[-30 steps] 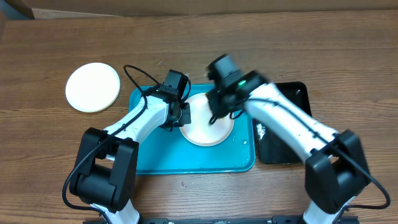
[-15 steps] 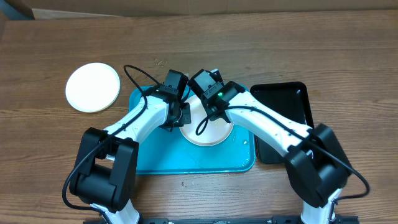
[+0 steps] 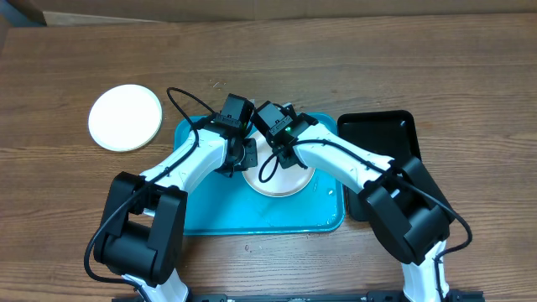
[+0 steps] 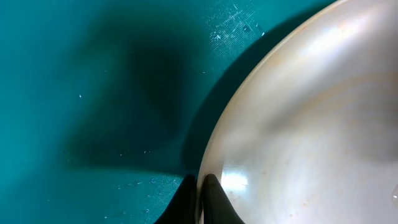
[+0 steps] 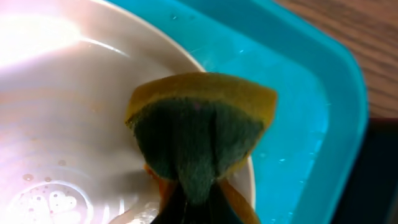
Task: Clean dirty plates on tray and stack at the side
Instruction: 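Scrub the white plate surface with the sponge in the right gripper, then return the sponge to the black tray and release it with the right gripper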
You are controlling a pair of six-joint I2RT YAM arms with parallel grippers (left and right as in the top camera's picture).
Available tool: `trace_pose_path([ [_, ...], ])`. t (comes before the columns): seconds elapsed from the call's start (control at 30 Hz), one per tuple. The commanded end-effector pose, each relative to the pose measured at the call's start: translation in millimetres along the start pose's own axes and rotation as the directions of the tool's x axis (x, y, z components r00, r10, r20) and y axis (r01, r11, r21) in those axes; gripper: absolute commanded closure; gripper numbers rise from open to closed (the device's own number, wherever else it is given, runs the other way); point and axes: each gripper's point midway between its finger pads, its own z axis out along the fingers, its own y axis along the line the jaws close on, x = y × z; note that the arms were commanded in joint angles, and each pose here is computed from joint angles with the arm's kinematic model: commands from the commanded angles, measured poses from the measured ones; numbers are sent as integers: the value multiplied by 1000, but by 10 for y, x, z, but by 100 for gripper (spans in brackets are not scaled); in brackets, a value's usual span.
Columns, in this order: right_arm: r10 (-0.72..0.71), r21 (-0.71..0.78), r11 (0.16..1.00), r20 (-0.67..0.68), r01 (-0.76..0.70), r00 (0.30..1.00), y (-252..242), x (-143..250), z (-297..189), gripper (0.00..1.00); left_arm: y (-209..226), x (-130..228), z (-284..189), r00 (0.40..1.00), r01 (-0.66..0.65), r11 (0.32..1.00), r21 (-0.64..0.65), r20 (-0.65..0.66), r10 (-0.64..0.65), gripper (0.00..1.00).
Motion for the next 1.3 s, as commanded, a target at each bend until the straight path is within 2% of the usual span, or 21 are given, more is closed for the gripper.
trace_pose_path([
  [0.0,26,-109,994,-53,-32,998,121,26,111,96,49,85,122,999,1,1000,-26,-38,-2,96],
  [0.17,69,-241,965,-135,-101,988,119,102,155,96,49,85,122,999,-3,1000,-26,-39,2,95],
  [0.33,33,-413,904,-194,-112,980,280,180,80,96,48,84,122,999,-3,1000,-25,-38,2,96],
  [0.7,-32,-579,807,-238,-115,971,715,300,-172,96,48,84,122,999,-3,1000,-25,-38,2,96],
  [0.87,-13,-721,678,-211,-147,977,796,50,-499,96,49,86,122,999,-8,1000,-26,-39,7,96],
  [1.0,20,-797,589,-154,-136,988,599,-224,-790,96,52,90,121,999,-12,1000,-27,-41,11,96],
  [1.07,48,-801,580,-143,-145,988,418,-308,-885,96,53,93,121,999,-15,1000,-27,-42,14,95],
  [1.13,92,-782,600,-145,-171,985,135,-351,-941,96,54,93,121,999,-17,999,-27,-42,16,95],
  [1.27,195,-665,694,-197,-277,961,-509,-247,-854,96,52,93,121,999,-18,999,-26,-42,17,95],
])
